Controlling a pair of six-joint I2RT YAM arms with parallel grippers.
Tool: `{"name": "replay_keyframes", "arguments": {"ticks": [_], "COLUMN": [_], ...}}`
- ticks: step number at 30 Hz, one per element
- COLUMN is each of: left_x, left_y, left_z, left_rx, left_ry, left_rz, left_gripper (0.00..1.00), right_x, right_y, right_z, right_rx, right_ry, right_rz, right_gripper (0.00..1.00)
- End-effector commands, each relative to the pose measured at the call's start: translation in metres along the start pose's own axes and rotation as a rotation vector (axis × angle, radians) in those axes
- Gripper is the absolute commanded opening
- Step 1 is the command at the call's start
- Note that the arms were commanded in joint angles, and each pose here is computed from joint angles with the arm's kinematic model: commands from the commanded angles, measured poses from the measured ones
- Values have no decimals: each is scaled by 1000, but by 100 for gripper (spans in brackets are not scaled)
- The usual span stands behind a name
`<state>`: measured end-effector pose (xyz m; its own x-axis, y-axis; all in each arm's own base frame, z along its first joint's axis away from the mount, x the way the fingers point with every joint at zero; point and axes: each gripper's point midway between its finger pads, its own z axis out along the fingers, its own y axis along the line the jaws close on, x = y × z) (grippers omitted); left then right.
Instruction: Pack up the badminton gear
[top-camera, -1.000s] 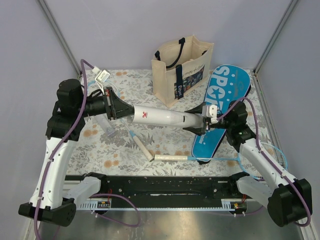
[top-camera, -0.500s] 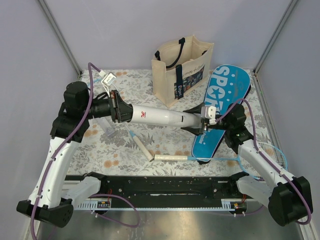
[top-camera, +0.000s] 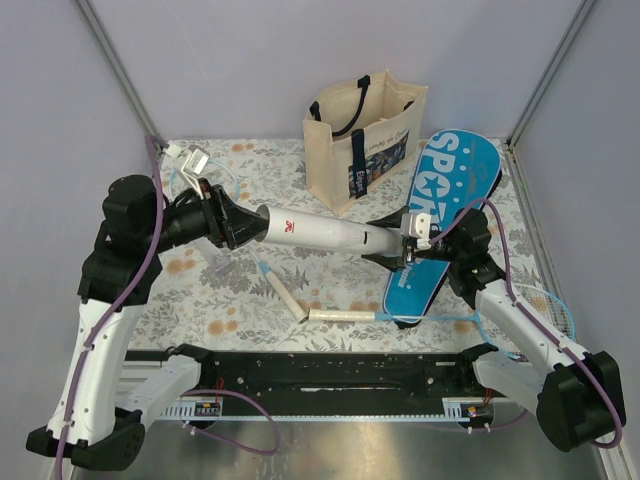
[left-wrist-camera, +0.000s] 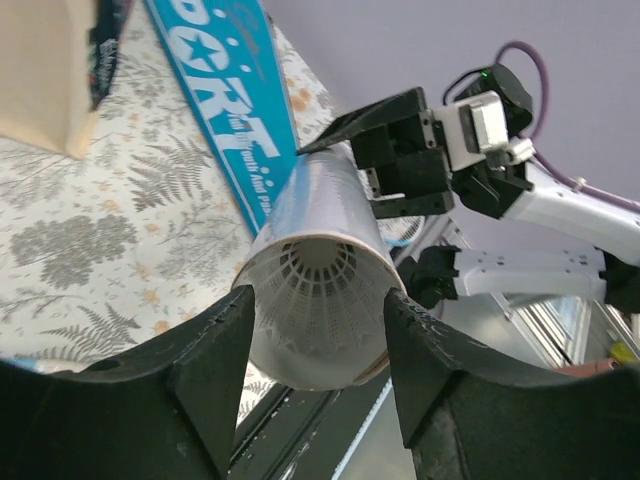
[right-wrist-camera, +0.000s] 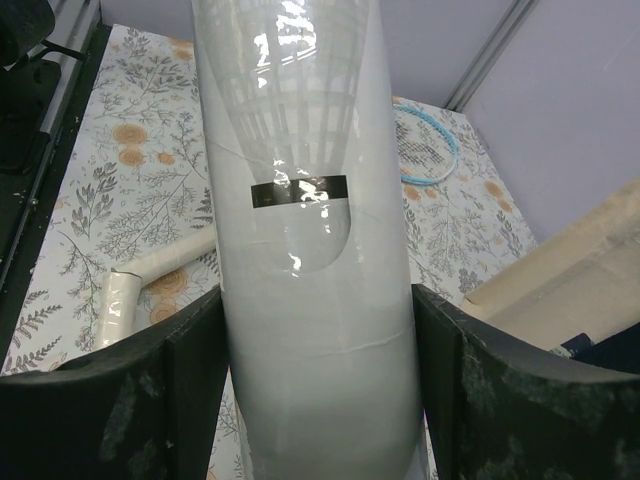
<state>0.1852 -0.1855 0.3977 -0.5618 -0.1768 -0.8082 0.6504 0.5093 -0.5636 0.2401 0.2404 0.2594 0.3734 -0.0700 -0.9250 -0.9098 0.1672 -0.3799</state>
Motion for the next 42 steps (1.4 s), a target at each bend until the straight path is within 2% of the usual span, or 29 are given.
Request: {"name": "replay_keyframes", "arguments": {"ticks": [1, 6, 12, 19, 22, 27, 33, 37, 40, 42], "left_x": [-22, -40, -45, -50, -46, -25, 17, 37, 59, 69], "left_y": [1, 13, 29, 106, 122, 132, 170, 189, 204, 211], "left_z": [-20, -36, -45, -80, -87, -65, -40, -9, 29, 51], "left_rx": [-132, -253, -358, -788, -872, -808, -829, -802, -758, -743], "left_ry": [-121, -246, -297, -459, -475, -391, -324, -205, -73, -29], "left_rz": [72, 94, 89, -34, -49, -24, -131, -195, -315, -336], "left_gripper": [61, 68, 81, 87, 88, 87, 81, 77, 73, 71], "right_x": [-17, -12, -11, -8, -5, -14, -35, -61, -75, -81], "right_y": [-14, -16, -19, -27, -29, -33, -36, -40, -53, -58], "right_z": [2, 2, 1, -6, -9, -14, -28, -42, -60, -69], "right_rx": [39, 53, 77, 202, 235, 310, 428, 506, 634, 694], "right_ry": [-26, -11, -6, -15, -12, -78, -193, -313, -367, -386], "right_rz": [-67, -50, -22, 40, 72, 121, 186, 213, 270, 315], "right_gripper": [37, 36, 36, 35, 35, 35, 36, 36, 36, 38]}}
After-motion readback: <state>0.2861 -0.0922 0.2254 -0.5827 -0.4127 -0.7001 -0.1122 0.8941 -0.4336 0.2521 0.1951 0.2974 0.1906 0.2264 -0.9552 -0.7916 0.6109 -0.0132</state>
